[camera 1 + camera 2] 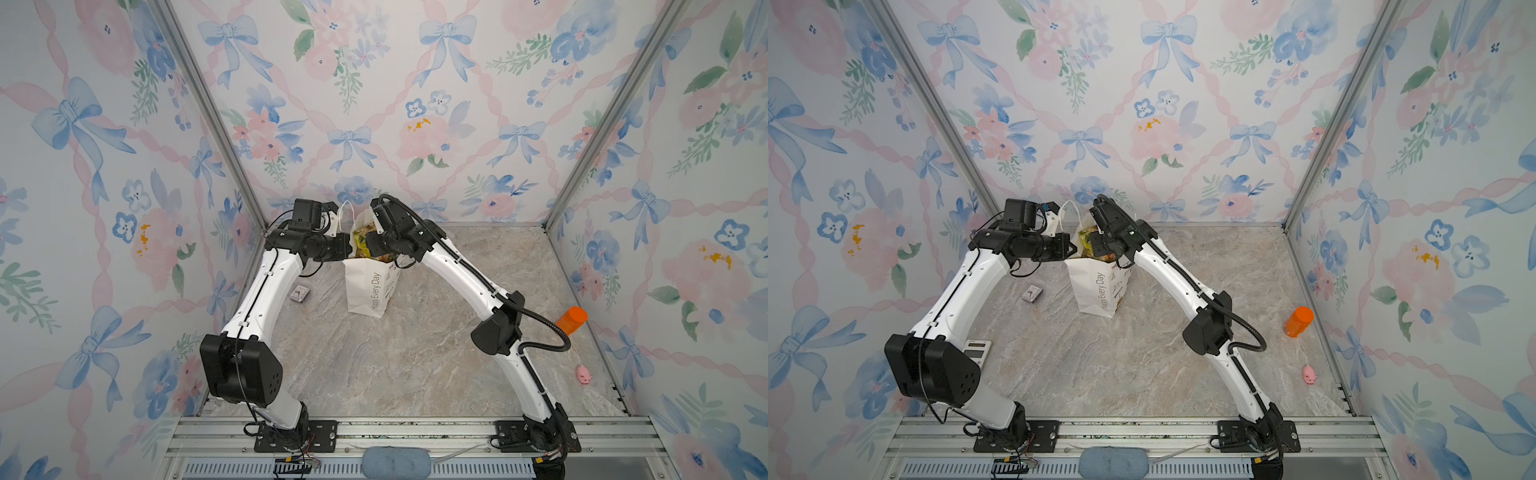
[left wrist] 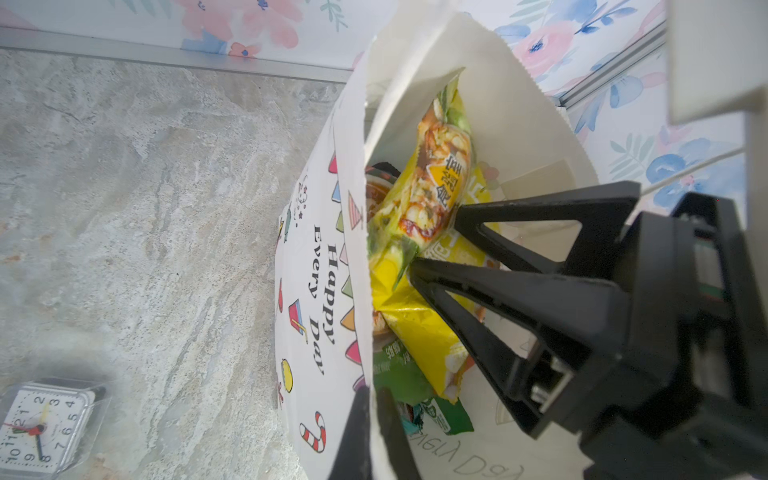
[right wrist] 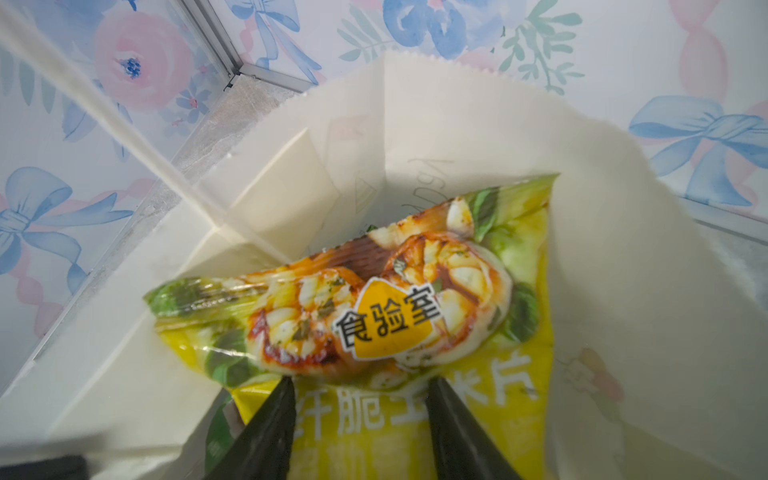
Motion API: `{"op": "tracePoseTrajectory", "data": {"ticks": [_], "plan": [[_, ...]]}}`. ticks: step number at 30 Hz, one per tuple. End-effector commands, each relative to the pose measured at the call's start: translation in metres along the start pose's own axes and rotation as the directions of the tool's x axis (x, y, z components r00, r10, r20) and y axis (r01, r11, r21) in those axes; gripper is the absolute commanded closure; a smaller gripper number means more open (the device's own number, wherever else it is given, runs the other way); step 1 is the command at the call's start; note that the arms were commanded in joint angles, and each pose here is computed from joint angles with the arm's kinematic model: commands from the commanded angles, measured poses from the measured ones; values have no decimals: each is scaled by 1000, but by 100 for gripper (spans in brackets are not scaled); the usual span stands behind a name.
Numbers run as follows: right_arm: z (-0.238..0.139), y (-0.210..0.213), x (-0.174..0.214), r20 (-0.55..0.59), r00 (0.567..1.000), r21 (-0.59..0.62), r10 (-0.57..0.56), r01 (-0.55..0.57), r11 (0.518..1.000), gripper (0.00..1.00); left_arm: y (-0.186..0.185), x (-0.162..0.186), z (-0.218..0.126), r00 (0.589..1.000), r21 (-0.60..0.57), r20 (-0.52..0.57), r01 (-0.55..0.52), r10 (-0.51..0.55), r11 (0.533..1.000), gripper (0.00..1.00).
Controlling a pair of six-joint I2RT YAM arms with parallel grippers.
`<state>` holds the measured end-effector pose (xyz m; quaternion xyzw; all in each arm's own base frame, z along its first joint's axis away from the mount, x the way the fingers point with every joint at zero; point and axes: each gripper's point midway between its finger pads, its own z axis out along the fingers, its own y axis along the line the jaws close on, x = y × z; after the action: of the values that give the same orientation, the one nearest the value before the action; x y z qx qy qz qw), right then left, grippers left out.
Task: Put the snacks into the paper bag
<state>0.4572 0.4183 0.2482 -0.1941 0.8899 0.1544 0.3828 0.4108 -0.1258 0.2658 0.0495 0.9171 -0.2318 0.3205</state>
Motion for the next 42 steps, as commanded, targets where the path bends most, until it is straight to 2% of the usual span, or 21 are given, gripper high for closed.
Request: {"op": "tracePoseTrajectory", "data": {"ticks": [1,7,8,10,11,14,21,28,35,37,39,40,42], "plan": [[7,-18,15,-64,998,47,18,-15,999,44,-7,-7,-8,999,27,37,-4,3,1000,100],[-24,-6,-13,5,999,-45,40,-39,998,41,-8,-10,-12,999,24,52,-7,5,1000,100],[-31,-2,-18,21,999,-65,43,-41,997,40,-8,-10,-13,998,24,55,-7,6,1000,98],[-45,6,-29,54,997,-110,51,-44,993,39,-10,-13,-16,998,22,69,-12,11,1000,78],[-53,10,-35,70,996,-134,55,-45,990,39,-10,-14,-19,997,18,77,-16,14,1000,71],[-76,21,-49,117,991,-199,57,-33,979,36,-11,-19,-27,994,5,108,-22,21,1000,60],[-113,42,-67,195,979,-320,67,-1,948,25,-13,-23,-41,987,0,157,-22,22,1000,51],[-145,66,-81,293,954,-474,64,87,876,10,-18,-34,-71,961,-35,271,-40,48,999,38],[-192,98,-94,405,914,-619,29,251,744,1,-29,-46,-124,891,-61,449,-47,70,997,21],[-207,102,-95,447,894,-631,36,286,721,3,-30,-46,-141,860,-75,505,-43,75,996,18],[-225,101,-97,504,863,-622,50,322,714,4,-32,-47,-161,810,-88,581,-40,83,995,16],[-236,96,-98,538,841,-604,58,337,723,4,-34,-47,-175,773,-89,629,-41,88,995,13],[-248,81,-94,587,807,-545,65,335,768,3,-33,-43,-194,707,-99,701,-31,92,995,9]]}}
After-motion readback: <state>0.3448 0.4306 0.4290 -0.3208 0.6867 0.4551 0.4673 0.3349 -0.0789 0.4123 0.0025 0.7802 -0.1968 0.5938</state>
